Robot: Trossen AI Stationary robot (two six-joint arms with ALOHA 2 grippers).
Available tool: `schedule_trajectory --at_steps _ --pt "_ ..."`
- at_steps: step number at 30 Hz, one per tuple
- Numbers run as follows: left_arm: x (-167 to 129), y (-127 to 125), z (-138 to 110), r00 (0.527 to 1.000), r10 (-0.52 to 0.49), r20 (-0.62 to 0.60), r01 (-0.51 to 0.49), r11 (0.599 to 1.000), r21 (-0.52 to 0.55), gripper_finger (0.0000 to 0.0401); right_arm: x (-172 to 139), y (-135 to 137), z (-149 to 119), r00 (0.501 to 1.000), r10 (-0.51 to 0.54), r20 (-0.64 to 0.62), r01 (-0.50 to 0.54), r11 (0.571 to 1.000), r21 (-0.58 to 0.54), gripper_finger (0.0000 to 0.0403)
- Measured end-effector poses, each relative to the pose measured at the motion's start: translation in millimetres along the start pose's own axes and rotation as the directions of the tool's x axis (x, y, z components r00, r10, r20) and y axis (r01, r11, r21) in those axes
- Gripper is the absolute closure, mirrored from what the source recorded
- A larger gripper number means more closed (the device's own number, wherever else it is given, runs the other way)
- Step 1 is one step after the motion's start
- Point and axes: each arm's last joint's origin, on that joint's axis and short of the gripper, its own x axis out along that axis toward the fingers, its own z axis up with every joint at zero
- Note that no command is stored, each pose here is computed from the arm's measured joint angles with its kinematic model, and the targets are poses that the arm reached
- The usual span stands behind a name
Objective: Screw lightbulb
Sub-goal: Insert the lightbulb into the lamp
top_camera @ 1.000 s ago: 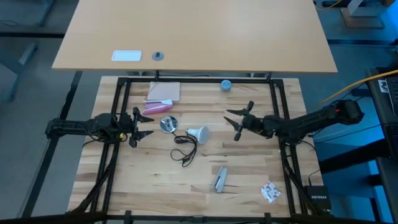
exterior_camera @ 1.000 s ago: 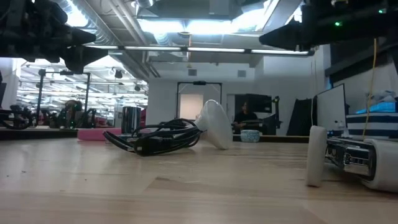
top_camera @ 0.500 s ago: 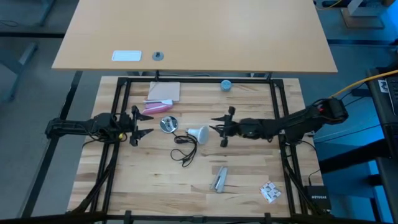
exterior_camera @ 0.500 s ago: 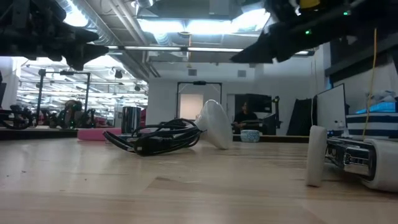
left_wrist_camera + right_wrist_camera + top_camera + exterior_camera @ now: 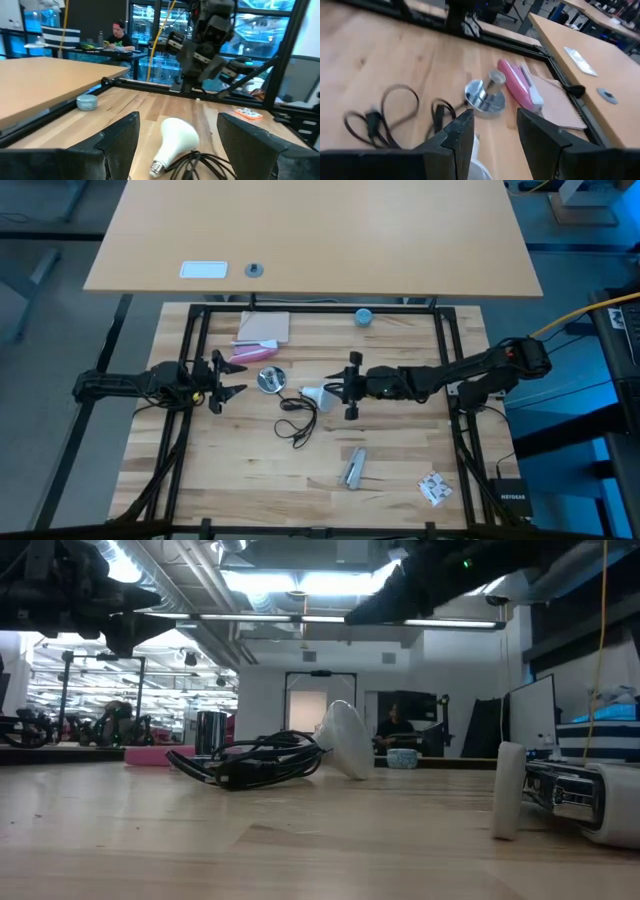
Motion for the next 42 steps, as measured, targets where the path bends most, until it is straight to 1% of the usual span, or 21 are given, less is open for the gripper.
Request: schedule_trajectory --at_steps 3,7,11,15,17,23,28,33,35,39,42 --pt "0 1 0 1.000 0.013 0.002 -0.013 1.000 0.014 0.0143 11 3 0 1.000 -0.002 -0.019 0.002 1.000 0.007 0.0249" --pt "0 1 -1 1.000 0.018 -0.004 -0.018 1.000 0.013 0.0143 34 12 -7 0.997 0.025 -0.067 -0.022 0.999 0.045 0.0248" --pt "0 1 -1 1.000 0.018 -0.005 -0.018 1.000 0.011 0.0143 54 19 -15 0.993 0.035 -0.113 -0.029 0.998 0.050 0.0249" --pt "0 1 -1 1.000 0.018 -0.009 -0.018 1.000 0.012 0.0143 66 23 -14 0.991 0.034 -0.131 -0.027 0.998 0.053 0.0249" --pt "0 1 -1 1.000 0.018 -0.008 -0.018 1.000 0.015 0.0143 69 25 -19 0.984 0.041 -0.176 -0.034 0.999 0.041 0.0249" --pt "0 1 -1 1.000 0.018 -0.011 -0.018 1.000 0.012 0.0143 68 26 -30 0.948 0.032 -0.316 -0.034 0.999 -0.002 0.0249" --pt "0 1 -1 1.000 0.018 -0.012 -0.018 1.000 0.013 0.0143 66 27 -37 0.921 0.041 -0.388 -0.055 0.998 -0.026 0.0249" --pt "0 1 -1 1.000 0.018 -0.013 -0.018 1.000 0.013 0.0143 62 28 -45 0.885 0.046 -0.463 -0.126 0.982 -0.143 0.0249" --pt "0 1 -1 1.000 0.018 -0.013 -0.018 1.000 0.013 0.0143 60 27 -48 0.870 0.026 -0.493 -0.138 0.972 -0.191 0.0249" --pt "0 1 -1 1.000 0.018 -0.013 -0.017 1.000 0.014 0.0143 59 26 -50 0.856 -0.033 -0.516 -0.100 0.968 -0.228 0.0249" --pt "0 1 -1 1.000 0.017 -0.014 -0.017 1.000 0.016 0.0143 60 25 -47 0.870 -0.048 -0.490 -0.061 0.977 -0.204 0.0249"
